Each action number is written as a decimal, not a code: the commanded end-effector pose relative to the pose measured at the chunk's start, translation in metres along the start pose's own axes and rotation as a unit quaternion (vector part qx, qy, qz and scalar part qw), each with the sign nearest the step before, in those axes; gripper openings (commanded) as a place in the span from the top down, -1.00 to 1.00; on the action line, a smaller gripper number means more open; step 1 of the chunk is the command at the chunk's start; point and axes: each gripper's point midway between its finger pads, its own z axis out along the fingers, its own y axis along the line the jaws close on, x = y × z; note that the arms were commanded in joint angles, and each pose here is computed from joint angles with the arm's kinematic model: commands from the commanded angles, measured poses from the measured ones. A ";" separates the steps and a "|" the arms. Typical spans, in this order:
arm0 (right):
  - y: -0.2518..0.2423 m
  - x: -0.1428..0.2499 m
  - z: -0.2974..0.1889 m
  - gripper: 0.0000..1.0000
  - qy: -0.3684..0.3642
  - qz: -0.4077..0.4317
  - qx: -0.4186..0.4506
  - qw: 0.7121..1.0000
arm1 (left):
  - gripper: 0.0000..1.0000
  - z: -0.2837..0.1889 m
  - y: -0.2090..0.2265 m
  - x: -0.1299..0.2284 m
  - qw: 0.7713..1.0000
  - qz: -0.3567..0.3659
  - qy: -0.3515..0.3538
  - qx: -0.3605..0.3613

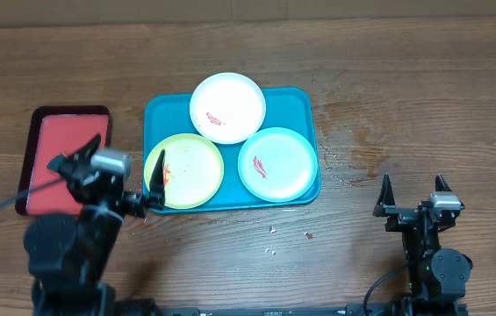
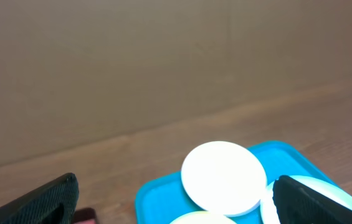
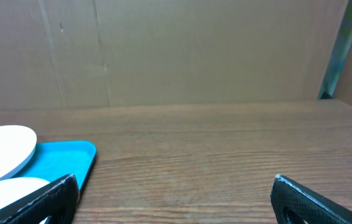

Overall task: Clean dirty plates on tray and stack at the side
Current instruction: 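Move the left gripper over the red tray and grasp the green sponge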

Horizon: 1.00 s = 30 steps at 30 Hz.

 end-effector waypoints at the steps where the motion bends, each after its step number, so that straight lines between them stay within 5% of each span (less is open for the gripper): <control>1: 0.000 0.002 0.000 -1.00 -0.002 -0.002 0.002 1.000 | -1.00 0.015 -0.004 -0.030 0.999 -0.005 0.012 0.038; 5: 0.000 0.002 0.000 -1.00 -0.002 -0.002 0.002 1.000 | -1.00 0.033 0.054 -0.014 0.979 -0.110 0.155 -0.079; 11: 0.000 0.002 0.000 -1.00 -0.002 -0.002 0.002 1.000 | -1.00 0.062 0.094 0.014 0.938 -0.164 0.285 -0.106; 14: 0.000 0.002 0.000 -1.00 -0.002 -0.002 0.002 1.000 | -1.00 0.050 0.147 0.043 0.875 -0.271 0.297 -0.270; 17: 0.000 0.002 0.000 -1.00 -0.002 -0.002 0.002 1.000 | -1.00 0.042 0.185 0.068 0.833 -0.318 0.302 -0.337; 24: 0.000 0.002 0.000 -1.00 -0.002 -0.002 0.002 1.000 | -1.00 0.044 0.220 0.129 0.780 -0.349 0.364 -0.370; 30: 0.000 0.002 0.000 -1.00 -0.002 -0.002 0.002 1.000 | -1.00 0.071 0.244 0.183 0.757 -0.360 0.395 -0.376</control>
